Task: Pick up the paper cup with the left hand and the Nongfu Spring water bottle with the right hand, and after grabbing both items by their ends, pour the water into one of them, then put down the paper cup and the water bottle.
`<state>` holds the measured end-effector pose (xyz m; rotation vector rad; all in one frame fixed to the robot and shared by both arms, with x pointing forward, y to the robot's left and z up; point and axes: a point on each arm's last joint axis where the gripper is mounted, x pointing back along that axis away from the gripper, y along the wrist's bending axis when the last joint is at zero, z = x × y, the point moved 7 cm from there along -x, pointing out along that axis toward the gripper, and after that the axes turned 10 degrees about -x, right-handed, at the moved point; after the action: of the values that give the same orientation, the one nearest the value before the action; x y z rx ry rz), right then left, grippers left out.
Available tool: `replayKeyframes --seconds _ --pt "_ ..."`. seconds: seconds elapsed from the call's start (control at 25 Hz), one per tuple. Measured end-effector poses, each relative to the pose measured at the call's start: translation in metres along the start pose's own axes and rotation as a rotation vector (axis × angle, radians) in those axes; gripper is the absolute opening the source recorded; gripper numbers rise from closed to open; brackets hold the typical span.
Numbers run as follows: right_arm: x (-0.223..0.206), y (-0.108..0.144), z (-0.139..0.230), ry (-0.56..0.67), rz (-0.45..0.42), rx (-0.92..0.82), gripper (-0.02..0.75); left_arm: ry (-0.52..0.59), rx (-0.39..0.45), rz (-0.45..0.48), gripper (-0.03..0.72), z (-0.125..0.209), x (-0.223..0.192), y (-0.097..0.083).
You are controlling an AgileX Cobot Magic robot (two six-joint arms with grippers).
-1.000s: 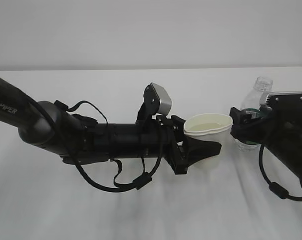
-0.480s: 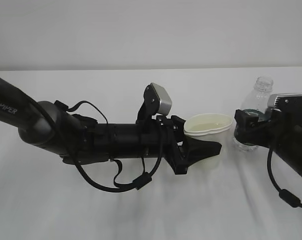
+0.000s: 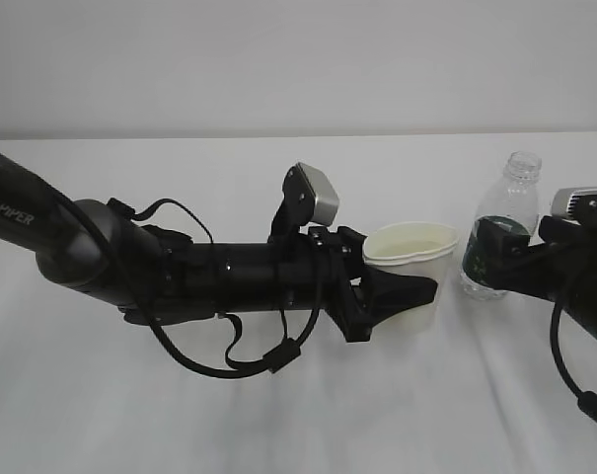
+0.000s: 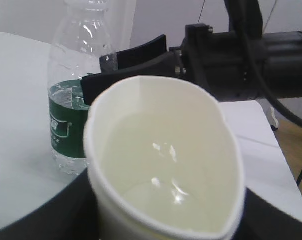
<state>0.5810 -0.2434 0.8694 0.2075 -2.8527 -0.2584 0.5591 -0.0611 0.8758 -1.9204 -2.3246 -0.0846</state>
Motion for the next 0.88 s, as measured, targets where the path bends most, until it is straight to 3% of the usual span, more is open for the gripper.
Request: replayKeyframes --seconds 0.6,0.88 --pt "0.056 0.005 -0.016 -0.038 -0.008 -0.006 0.588 0.000 0.028 -0.055 0.410 0.000 0.000 0.009" --pt "0.069 0.011 -0.028 -0.078 -0.042 -0.031 0.588 0.046 -0.033 -0.107 0.410 -0.004 0.003 0.017"
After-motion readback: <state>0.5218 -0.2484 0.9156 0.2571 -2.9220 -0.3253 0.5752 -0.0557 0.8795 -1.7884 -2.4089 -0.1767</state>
